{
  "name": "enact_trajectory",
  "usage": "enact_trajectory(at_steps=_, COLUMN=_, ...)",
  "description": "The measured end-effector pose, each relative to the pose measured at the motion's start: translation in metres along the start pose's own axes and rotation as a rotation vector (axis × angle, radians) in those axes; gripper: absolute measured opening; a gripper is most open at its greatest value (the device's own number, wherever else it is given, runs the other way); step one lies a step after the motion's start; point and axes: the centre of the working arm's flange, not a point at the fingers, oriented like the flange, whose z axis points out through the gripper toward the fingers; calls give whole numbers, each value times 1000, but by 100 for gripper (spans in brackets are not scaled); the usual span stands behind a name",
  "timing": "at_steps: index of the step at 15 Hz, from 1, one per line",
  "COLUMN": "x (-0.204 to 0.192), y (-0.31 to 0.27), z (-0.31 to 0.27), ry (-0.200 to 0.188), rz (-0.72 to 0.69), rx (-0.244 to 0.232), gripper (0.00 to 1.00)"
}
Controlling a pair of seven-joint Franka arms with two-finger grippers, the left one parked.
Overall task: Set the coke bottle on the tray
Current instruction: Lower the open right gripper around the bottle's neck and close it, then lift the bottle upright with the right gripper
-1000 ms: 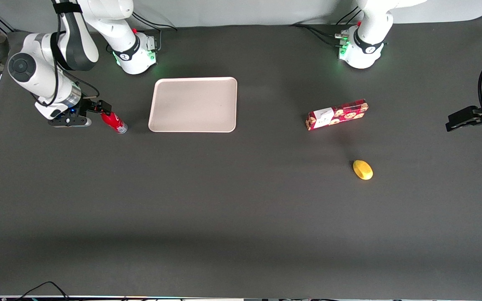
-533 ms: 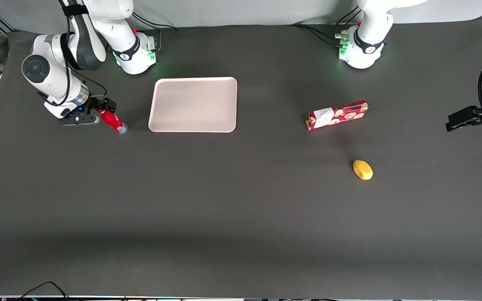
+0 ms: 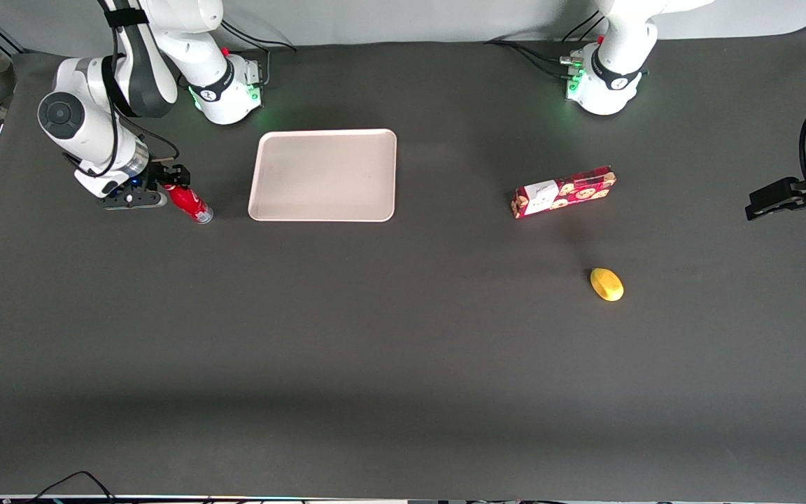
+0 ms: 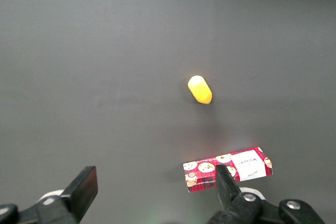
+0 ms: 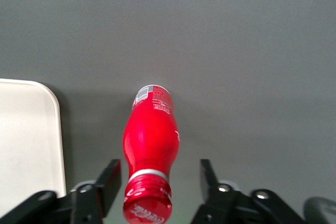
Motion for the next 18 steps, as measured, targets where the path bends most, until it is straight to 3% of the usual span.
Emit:
enact_trajectory(at_steps=3, x=0, y=0, z=-1, ry=2, rz=0, rx=0, gripper=36)
enact_trajectory(at_steps=12, x=4, y=2, z=-12, ry=-11, rz=2, rx=-3, gripper=36)
enact_trajectory(at_steps=15, x=19, y=8, z=-53, ry=-20, rz=11, rx=-9, gripper=36)
enact_trajectory(at_steps=18, x=33, y=15, z=-112, ry=-3, rz=25, rx=-16, gripper=36)
